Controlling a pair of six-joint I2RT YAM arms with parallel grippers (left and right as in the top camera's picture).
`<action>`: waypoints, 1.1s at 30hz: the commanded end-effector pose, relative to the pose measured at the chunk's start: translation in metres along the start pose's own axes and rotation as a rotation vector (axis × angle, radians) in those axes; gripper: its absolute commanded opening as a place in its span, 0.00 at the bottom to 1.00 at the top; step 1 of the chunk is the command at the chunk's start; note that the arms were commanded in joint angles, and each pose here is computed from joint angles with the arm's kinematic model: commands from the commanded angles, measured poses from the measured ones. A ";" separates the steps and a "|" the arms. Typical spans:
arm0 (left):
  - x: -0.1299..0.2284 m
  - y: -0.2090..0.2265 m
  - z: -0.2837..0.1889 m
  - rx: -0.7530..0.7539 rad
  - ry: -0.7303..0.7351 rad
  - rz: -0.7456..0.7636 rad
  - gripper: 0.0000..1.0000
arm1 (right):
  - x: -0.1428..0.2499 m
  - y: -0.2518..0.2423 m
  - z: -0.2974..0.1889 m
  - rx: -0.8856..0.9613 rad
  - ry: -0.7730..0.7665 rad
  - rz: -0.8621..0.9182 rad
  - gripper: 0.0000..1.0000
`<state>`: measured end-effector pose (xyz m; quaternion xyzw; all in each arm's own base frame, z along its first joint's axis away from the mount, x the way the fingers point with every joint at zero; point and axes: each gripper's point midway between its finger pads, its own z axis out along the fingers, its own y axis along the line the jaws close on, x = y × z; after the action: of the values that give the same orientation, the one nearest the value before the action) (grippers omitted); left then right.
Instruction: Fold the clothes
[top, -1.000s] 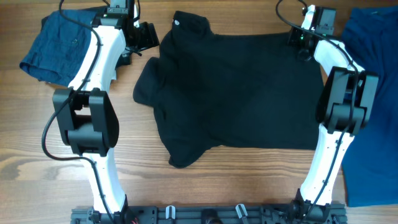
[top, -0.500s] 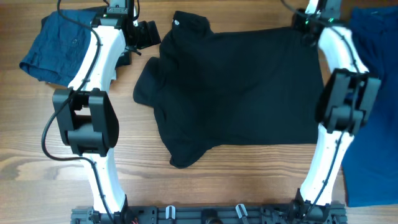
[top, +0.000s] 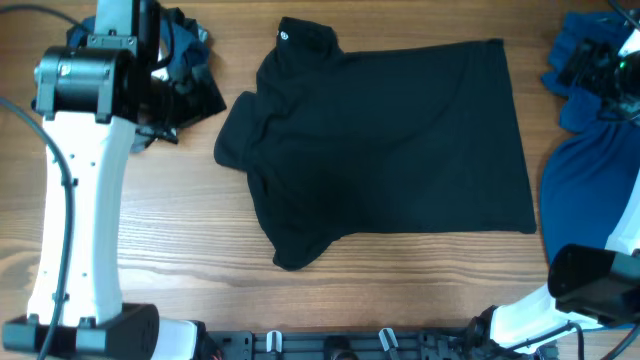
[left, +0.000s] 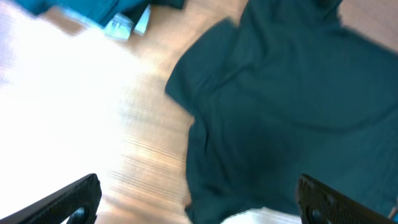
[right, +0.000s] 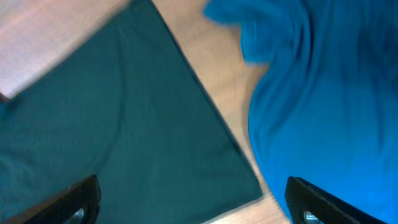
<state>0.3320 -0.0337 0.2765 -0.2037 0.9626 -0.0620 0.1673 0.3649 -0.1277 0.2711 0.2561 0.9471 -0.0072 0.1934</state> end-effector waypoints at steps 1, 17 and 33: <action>0.021 0.012 -0.037 0.006 -0.044 -0.035 1.00 | 0.012 -0.007 0.003 0.030 0.055 0.059 1.00; 0.138 0.028 0.113 -0.050 0.139 -0.088 0.70 | 0.113 -0.013 0.081 0.009 0.284 0.143 1.00; 0.199 0.021 0.212 -0.159 0.556 0.012 0.35 | 0.172 -0.036 0.143 0.123 0.383 0.243 1.00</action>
<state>0.2355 -0.0971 0.0123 -0.2031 0.9746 -0.0114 -0.0941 0.2795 -0.0914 0.0866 0.3561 0.9338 0.0262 0.0211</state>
